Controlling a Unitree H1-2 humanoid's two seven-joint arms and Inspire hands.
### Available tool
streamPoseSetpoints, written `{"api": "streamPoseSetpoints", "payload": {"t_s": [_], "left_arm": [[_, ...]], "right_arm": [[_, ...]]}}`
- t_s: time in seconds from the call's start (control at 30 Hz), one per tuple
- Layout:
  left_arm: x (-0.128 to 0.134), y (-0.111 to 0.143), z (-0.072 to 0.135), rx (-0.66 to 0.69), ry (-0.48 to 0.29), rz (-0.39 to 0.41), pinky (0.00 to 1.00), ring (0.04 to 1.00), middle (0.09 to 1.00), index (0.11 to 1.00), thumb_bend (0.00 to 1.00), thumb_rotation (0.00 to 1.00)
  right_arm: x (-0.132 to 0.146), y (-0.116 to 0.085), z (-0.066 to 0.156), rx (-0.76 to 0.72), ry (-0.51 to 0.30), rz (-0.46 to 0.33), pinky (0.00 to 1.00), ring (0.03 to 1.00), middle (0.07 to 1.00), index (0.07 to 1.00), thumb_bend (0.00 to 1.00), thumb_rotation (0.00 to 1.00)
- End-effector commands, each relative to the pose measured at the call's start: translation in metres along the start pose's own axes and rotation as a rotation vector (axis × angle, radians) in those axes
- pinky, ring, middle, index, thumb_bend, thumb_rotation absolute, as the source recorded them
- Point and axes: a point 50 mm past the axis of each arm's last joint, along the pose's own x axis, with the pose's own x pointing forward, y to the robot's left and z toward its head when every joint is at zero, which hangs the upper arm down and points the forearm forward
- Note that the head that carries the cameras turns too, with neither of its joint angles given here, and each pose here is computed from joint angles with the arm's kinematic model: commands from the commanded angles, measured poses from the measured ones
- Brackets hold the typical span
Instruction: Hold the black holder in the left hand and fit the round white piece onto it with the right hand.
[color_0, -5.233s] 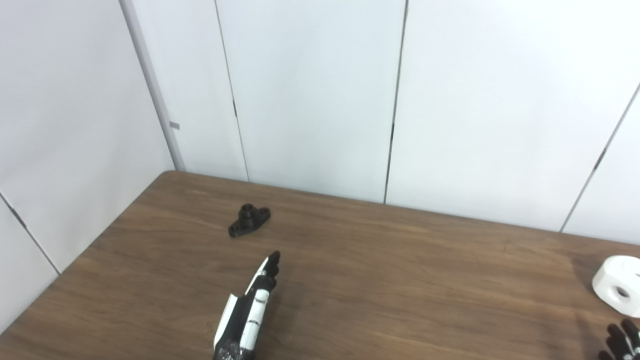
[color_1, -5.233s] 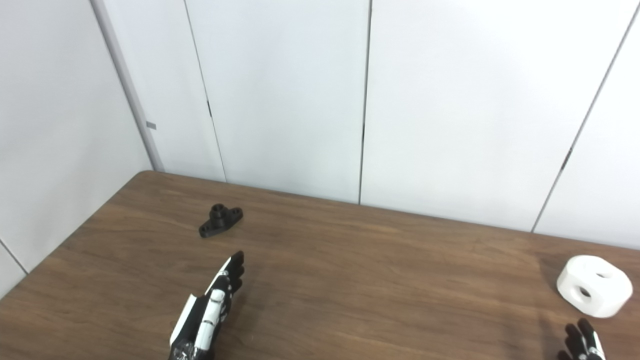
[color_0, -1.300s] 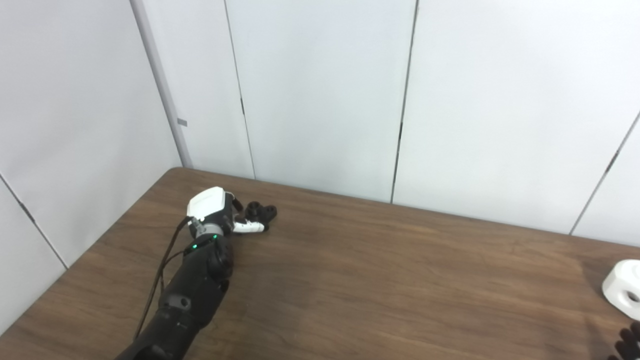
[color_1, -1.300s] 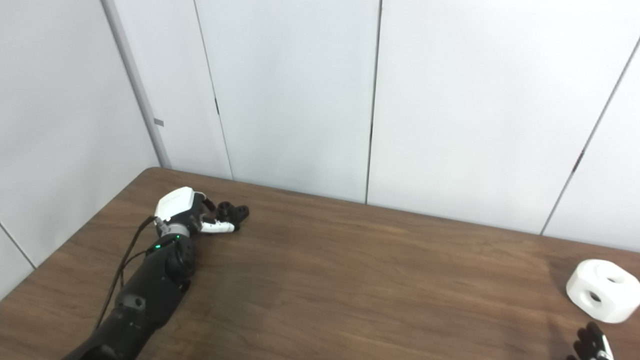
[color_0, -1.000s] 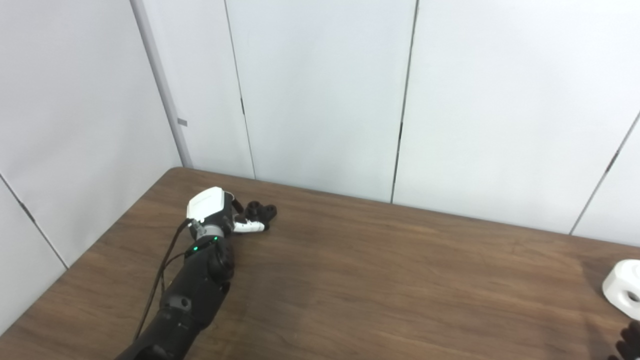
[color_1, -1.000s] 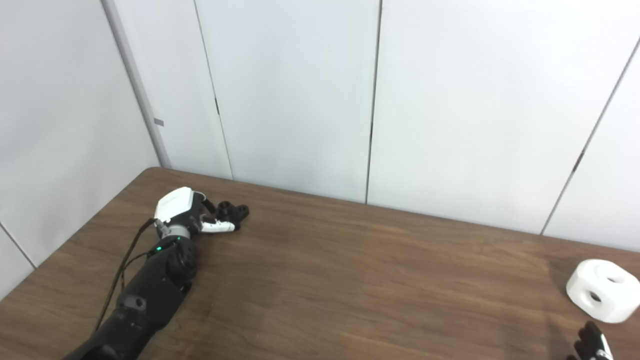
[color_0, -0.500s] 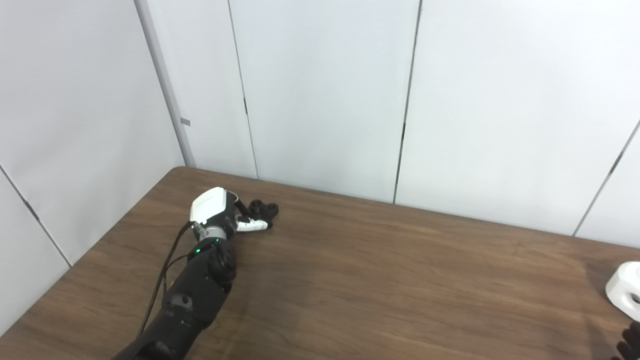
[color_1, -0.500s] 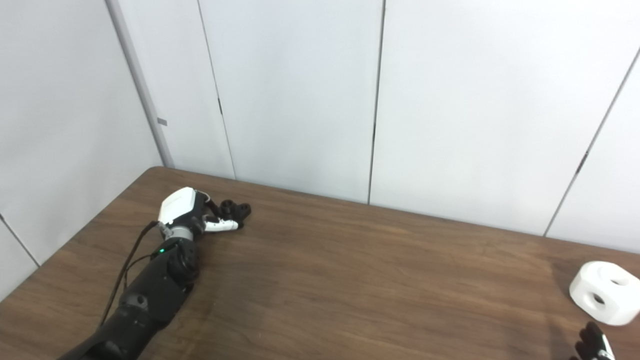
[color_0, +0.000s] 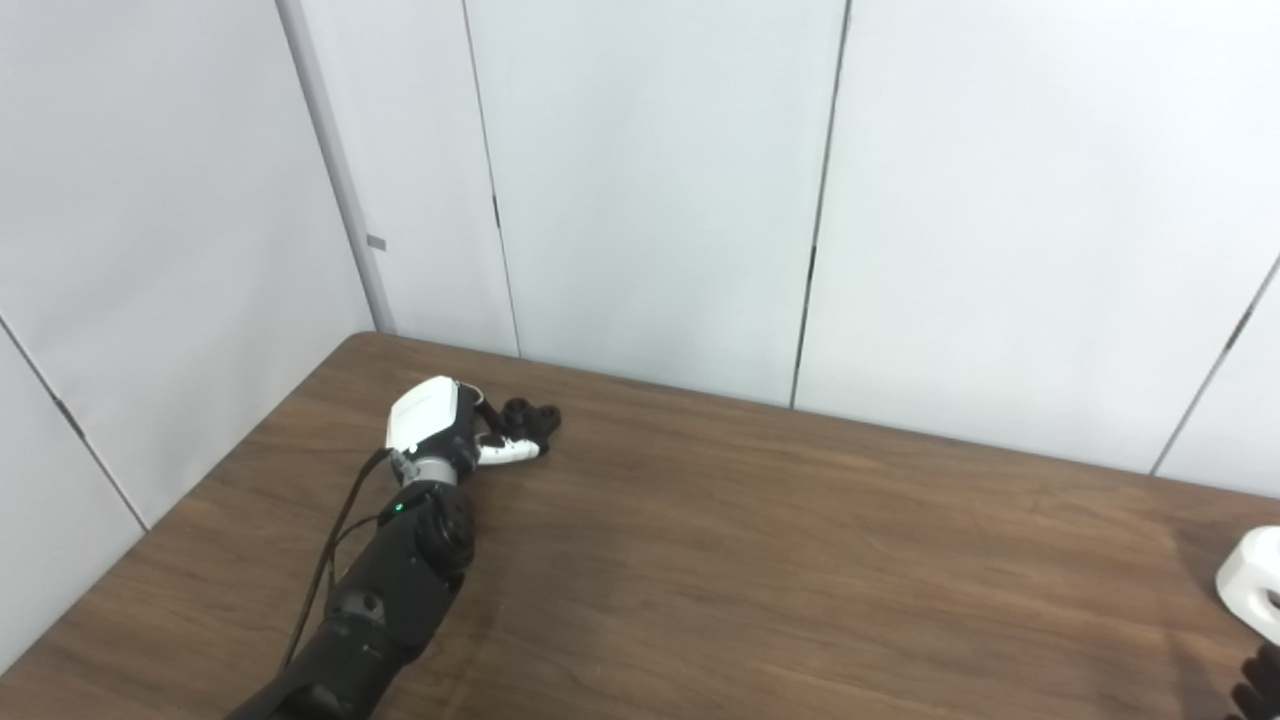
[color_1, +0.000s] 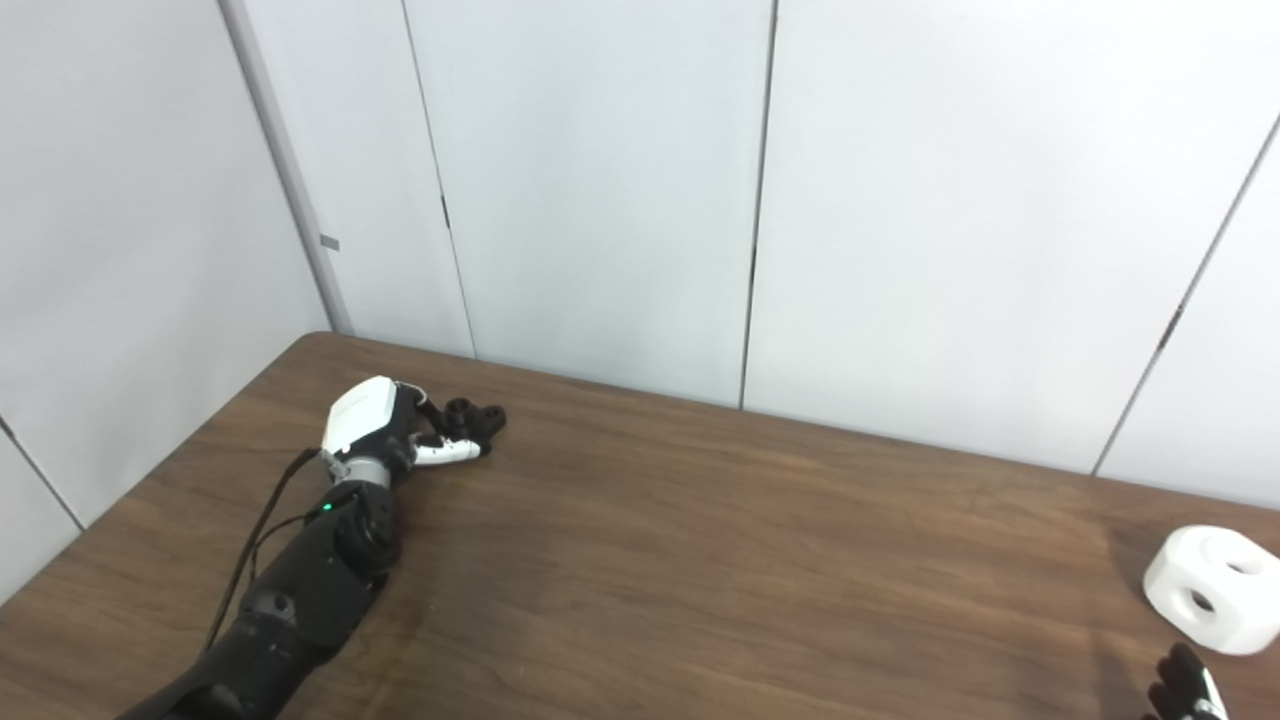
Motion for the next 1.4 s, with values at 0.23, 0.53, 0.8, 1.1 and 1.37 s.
{"api": "streamPoseSetpoints", "payload": {"t_s": [0.23,0.53,0.8,1.1,1.37], "left_arm": [[-0.019,-0.003,0.003,0.016,-0.053,-0.051,0.97,0.894,0.773,0.485,0.52,0.05],[-0.053,-0.009,0.017,0.044,-0.172,-0.073,0.98,0.894,0.776,0.486,0.52,0.05],[-0.087,-0.02,0.044,0.068,-0.32,-0.104,0.96,0.873,0.765,0.486,0.52,0.05],[-0.137,-0.032,0.074,0.116,-0.503,-0.138,0.92,0.854,0.762,0.485,0.52,0.05],[-0.182,-0.041,0.093,0.131,-0.621,-0.164,0.93,0.862,0.766,0.486,0.52,0.05]], "right_arm": [[0.003,0.004,0.016,0.001,-0.059,0.002,1.0,1.0,1.0,1.0,0.68,1.0],[0.003,0.008,0.018,0.007,-0.068,-0.002,1.0,1.0,1.0,1.0,0.63,1.0],[0.002,0.012,0.019,0.007,-0.059,-0.004,1.0,1.0,1.0,1.0,0.62,1.0],[0.001,0.017,0.019,0.016,-0.066,-0.003,1.0,1.0,1.0,1.0,0.57,1.0],[-0.001,0.02,0.02,0.009,-0.067,-0.006,1.0,1.0,1.0,1.0,0.55,1.0]]}}
